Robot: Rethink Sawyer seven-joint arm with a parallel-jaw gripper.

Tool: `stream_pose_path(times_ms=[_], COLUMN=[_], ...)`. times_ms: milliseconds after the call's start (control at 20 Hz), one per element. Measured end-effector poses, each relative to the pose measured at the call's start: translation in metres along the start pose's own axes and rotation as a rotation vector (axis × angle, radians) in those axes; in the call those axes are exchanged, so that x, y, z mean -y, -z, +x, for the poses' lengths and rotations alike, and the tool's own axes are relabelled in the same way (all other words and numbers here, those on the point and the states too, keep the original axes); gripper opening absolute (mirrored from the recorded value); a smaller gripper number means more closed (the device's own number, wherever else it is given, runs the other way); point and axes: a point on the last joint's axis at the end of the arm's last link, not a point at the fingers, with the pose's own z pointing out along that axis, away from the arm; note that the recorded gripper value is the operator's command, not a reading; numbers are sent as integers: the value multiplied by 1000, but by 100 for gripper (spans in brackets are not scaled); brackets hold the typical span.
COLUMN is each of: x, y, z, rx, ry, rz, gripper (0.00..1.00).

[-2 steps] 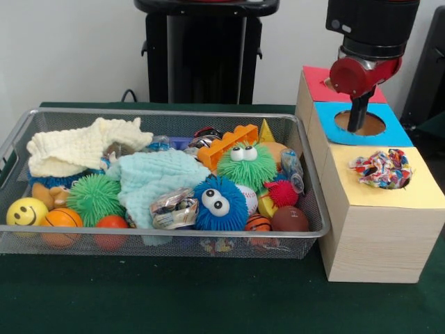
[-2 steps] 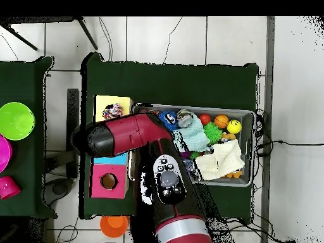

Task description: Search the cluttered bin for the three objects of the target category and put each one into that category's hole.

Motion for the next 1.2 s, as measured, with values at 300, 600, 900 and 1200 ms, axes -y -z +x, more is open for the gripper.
stream_pose_path(times_ms=[300,600,900,1200], x=[1,2,1,5], y=[2,8,23,43], z=[-8,-29,-69,-100], rx=[13,40,89,141], ry=[-10,-5,13,21], rz=[-3,10,44,87], gripper=[0,0,0,0])
